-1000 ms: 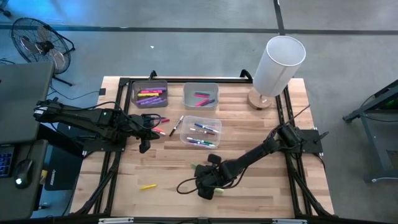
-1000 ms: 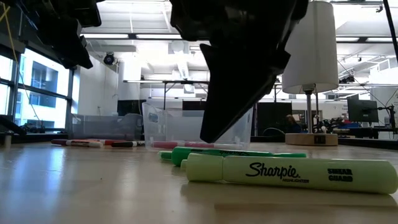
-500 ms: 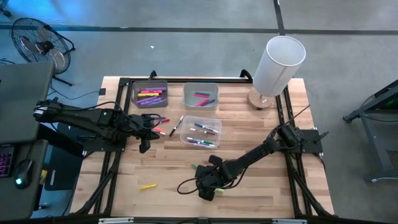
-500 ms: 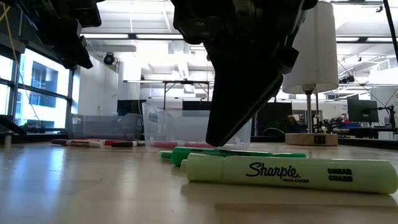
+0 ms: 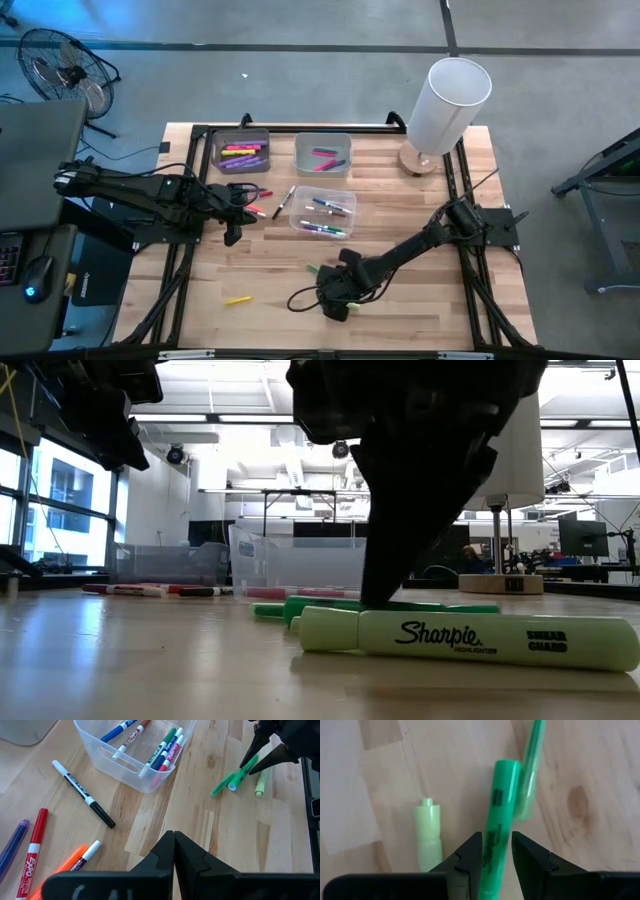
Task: Pick & Place Markers
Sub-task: Put the green highlighter into the black bin
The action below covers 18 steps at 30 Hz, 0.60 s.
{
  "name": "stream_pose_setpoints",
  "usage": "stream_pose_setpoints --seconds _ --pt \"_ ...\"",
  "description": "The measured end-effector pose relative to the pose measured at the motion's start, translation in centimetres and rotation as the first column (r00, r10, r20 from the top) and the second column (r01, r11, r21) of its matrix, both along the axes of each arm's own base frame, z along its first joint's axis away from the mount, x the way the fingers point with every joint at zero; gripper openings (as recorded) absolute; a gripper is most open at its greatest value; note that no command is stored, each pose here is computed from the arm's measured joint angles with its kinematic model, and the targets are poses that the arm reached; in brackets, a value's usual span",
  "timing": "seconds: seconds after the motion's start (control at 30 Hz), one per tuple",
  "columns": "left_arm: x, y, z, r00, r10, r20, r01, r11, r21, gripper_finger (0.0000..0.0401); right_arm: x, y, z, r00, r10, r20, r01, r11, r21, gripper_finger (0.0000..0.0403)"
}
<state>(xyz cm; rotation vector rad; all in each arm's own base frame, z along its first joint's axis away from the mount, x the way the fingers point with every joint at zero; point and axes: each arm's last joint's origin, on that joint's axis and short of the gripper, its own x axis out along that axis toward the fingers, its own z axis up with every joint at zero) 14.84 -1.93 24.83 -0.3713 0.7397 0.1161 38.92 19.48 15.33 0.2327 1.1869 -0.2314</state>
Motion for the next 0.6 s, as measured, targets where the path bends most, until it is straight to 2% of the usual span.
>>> stream_pose_setpoints --seconds 0.6 --pt "0.0 0.0 0.0 1.0 0.0 0.0 0.0 1.0 0.0 0.0001 -1.2 -0.2 -0.3 0.99 0.022 -0.141 -0.021 1.0 0.005 0.0094"
